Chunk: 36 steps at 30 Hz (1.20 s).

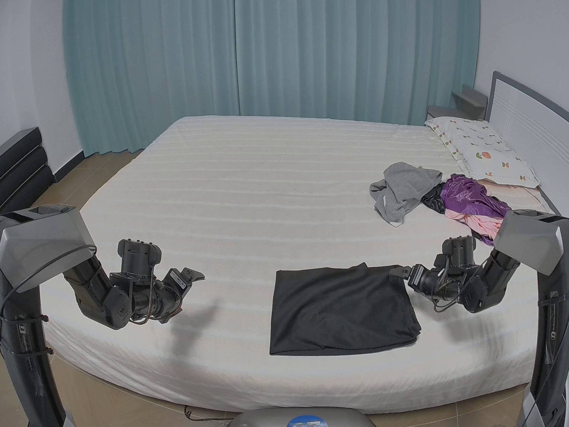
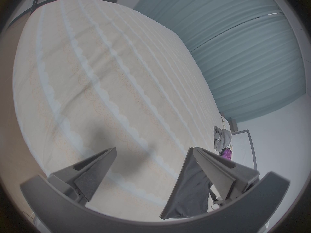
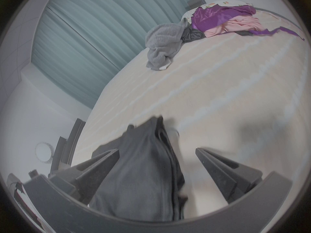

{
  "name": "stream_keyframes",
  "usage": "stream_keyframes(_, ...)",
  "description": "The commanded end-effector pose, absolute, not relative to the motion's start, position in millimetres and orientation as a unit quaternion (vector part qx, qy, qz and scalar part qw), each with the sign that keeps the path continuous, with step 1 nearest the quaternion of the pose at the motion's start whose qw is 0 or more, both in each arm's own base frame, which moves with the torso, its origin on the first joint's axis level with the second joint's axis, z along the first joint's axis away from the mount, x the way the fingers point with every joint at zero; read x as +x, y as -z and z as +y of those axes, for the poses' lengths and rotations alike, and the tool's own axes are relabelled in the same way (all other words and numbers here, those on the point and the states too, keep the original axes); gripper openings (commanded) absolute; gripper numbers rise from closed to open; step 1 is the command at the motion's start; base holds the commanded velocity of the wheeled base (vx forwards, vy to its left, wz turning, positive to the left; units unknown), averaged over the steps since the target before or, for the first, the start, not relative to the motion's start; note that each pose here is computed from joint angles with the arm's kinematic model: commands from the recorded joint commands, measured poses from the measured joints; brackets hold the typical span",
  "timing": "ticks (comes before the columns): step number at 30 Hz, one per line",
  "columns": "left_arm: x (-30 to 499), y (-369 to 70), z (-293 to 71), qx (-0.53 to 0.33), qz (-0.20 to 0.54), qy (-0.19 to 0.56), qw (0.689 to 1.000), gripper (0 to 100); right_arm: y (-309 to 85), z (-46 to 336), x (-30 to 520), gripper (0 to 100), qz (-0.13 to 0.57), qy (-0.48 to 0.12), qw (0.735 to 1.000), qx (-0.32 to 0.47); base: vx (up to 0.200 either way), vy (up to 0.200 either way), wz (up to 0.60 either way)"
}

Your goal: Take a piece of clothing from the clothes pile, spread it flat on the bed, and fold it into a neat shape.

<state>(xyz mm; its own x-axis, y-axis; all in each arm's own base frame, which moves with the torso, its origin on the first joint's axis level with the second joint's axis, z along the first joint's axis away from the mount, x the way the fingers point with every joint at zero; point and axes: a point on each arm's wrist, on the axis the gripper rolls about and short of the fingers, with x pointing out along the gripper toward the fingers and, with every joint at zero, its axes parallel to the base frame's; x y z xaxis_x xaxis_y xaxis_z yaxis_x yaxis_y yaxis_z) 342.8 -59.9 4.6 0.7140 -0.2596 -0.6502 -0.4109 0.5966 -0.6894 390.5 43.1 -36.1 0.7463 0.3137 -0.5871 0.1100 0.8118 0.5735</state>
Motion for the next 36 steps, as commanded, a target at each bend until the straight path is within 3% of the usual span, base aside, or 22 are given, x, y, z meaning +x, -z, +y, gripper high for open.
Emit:
stream_keyframes(1, 342, -4, -60, -0.446, 0.376, -0.047, 0.811, 100, 18, 35, 319, 100, 0.368, -0.088, 0.877, 0.295, 0.000, 0.000, 0.00)
stream_keyframes(14, 343, -4, -60, -0.446, 0.376, -0.046, 0.811, 100, 37, 38, 293, 100, 0.399, -0.106, 0.863, 0.291, 0.000, 0.000, 0.00)
stream_keyframes(15, 343, -4, -60, -0.446, 0.376, -0.046, 0.811, 100, 38, 40, 292, 0, 0.400, -0.109, 0.863, 0.289, 0.000, 0.000, 0.00)
stream_keyframes(36, 343, -4, -59, -0.447, 0.376, -0.047, 0.810, 100, 28, 23, 264, 0, 0.410, -0.104, 0.870, 0.251, 0.000, 0.000, 0.00)
